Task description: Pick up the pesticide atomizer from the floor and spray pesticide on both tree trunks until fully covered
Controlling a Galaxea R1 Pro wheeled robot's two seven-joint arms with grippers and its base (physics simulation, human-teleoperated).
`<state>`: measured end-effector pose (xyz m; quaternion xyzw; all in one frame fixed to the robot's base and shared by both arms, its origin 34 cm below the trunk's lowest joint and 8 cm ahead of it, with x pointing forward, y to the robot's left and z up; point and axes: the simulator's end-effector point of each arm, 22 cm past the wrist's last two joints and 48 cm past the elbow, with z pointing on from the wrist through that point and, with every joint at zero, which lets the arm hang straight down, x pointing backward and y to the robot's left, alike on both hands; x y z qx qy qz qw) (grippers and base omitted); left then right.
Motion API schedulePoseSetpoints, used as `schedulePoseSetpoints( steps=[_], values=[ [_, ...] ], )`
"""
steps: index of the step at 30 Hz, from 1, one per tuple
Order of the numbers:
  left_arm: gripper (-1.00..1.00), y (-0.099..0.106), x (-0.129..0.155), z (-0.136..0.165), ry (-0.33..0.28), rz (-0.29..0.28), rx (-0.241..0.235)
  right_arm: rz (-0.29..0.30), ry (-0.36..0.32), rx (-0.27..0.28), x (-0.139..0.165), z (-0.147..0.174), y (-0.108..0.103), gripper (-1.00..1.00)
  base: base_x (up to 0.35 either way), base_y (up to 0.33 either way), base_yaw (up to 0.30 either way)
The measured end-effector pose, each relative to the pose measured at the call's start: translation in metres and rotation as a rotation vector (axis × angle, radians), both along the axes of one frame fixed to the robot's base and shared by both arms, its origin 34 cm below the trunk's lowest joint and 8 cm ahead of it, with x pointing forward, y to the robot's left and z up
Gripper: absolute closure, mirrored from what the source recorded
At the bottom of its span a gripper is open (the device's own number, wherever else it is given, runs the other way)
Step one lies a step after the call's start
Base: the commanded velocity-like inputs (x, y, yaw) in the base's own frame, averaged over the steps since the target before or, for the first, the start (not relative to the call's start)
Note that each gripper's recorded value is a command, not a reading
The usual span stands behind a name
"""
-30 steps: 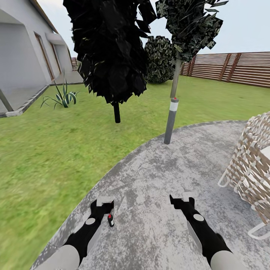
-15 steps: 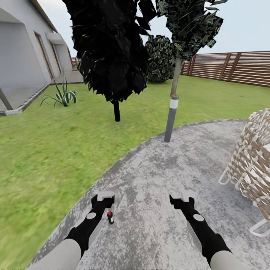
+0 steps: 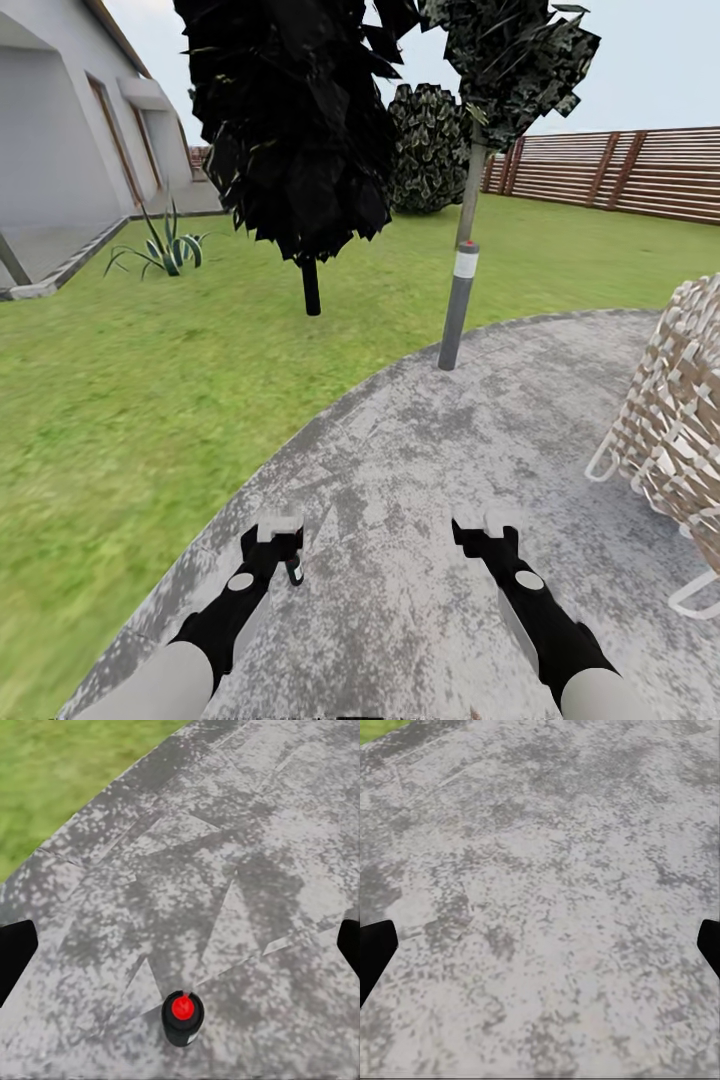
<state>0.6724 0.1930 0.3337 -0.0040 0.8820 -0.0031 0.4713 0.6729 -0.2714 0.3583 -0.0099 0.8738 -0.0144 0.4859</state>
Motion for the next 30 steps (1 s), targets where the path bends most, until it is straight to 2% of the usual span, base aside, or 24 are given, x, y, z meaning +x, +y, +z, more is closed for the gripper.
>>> schedulePoseSetpoints(
  steps=[5,30],
  values=[
    [-1.00,0.000,-0.006,-0.017,0.009,-0.001,0.000,0.000,0.009,0.000,-0.005,-0.016,0.000,-1.00,0.000,0.000,0.000],
    [-1.00,0.001,-0.040,-0.101,0.153,-0.001,0.001,0.000,0.151,0.000,-0.035,-0.100,0.000,-1.00,0.000,0.000,0.000]
  ],
)
